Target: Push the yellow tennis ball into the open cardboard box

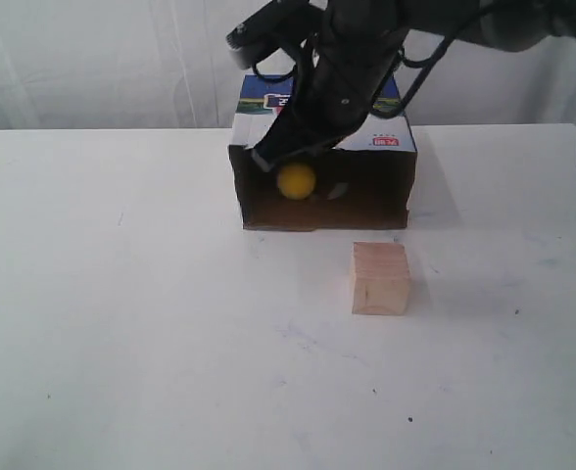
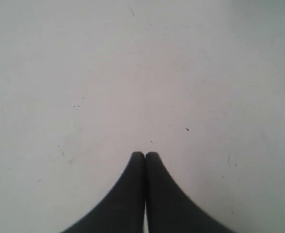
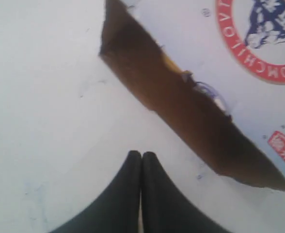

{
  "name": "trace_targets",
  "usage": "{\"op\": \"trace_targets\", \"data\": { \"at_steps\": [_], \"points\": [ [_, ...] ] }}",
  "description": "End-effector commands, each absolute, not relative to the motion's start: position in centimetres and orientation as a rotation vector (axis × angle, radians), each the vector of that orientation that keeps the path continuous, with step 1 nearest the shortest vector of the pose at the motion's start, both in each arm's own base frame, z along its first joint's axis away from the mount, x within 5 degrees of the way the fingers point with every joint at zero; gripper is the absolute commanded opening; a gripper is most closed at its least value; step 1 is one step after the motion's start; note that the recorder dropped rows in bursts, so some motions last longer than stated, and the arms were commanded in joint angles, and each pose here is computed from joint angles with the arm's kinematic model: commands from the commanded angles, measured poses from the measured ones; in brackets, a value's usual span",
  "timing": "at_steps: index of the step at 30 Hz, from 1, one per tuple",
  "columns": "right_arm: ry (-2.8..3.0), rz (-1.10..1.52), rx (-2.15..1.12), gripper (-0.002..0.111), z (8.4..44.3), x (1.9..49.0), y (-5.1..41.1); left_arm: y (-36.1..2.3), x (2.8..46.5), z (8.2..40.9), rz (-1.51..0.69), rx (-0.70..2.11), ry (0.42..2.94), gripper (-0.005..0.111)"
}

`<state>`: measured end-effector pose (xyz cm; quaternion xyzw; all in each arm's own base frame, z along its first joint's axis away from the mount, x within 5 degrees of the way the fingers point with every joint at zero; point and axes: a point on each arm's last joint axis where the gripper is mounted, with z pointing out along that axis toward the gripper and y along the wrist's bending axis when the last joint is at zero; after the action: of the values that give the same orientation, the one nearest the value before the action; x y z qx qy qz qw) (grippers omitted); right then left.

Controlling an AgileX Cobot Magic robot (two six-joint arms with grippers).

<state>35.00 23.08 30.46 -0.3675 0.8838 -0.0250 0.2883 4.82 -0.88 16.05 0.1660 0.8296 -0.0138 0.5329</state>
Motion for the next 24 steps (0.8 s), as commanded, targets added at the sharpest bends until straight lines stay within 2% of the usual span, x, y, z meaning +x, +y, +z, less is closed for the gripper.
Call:
{"op": "trace_targets", "data": {
  "at_steps": [1,14,24],
  "points": [
    [2.403,0.028,-1.000,0.000,29.1,33.2,24.3,-0.9,4.8,15.9,-0.032,0.405,1.986,0.000],
    [2.498,0.163,-0.941,0.000,26.8,29.3,22.6,-0.9,4.8,15.9,-0.032,0.405,1.986,0.000],
    [2.373,0.195,-0.808,0.000,28.4,26.1,17.6,-0.9,4.8,15.9,-0.032,0.405,1.986,0.000]
  ]
}}
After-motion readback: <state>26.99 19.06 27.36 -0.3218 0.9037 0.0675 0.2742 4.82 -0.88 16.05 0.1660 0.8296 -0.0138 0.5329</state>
